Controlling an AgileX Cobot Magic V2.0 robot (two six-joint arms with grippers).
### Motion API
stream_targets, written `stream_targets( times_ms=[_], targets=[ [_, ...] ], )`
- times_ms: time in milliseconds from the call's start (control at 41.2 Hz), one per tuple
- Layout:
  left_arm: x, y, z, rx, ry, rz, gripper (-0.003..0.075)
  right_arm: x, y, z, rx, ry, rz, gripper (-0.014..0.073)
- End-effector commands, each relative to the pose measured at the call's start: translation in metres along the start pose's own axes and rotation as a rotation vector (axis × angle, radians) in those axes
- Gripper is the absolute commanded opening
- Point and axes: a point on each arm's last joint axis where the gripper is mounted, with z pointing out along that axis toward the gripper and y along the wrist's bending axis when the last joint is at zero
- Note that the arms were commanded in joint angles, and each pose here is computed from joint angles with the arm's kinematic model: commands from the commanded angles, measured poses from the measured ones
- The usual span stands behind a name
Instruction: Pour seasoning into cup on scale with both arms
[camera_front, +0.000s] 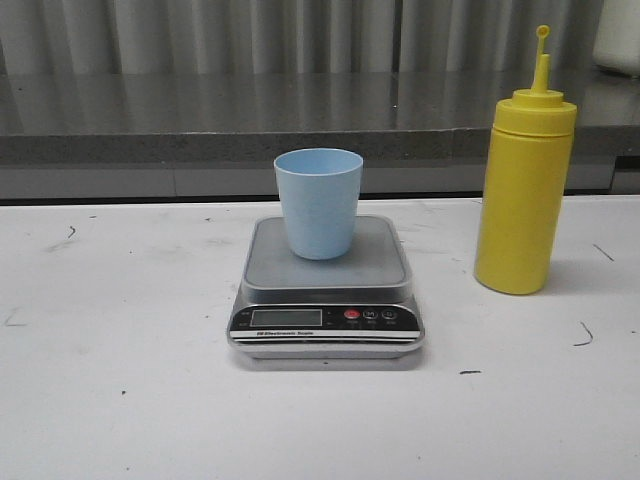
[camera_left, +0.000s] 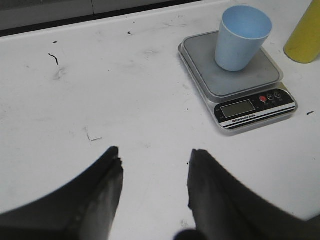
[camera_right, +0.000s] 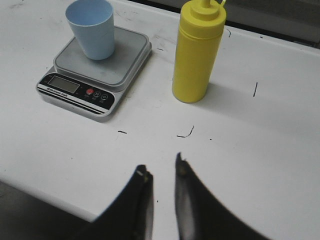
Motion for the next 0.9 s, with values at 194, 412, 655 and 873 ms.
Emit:
stream_targets(
  times_ms=[194, 412, 655, 873],
  targets=[
    [-0.0125, -0.0007, -0.0055, 0.006, -0.087, -0.008, 0.0294, -0.0121, 0.0006, -0.0034, -0.005, -0.087, -0.017, -0.0068],
    [-0.0117, 0.0, -0.0055, -0.002, -0.078, 0.001, -0.0018, -0.0121, 0.0006, -0.0034, -0.005, -0.087, -0.017, -0.0068],
    [-0.0117, -0.0002, -0.0055, -0.001, -0.078, -0.001, -0.002, -0.0121, 0.0006, -0.0034, -0.005, -0.087, -0.017, -0.0068],
    [-0.0038, 0.0013, -0.0145, -0.007, -0.154, -0.009, -0.002, -0.0121, 0.0006, -0.0034, -0.005, -0.087, -0.017, -0.0068]
  ],
)
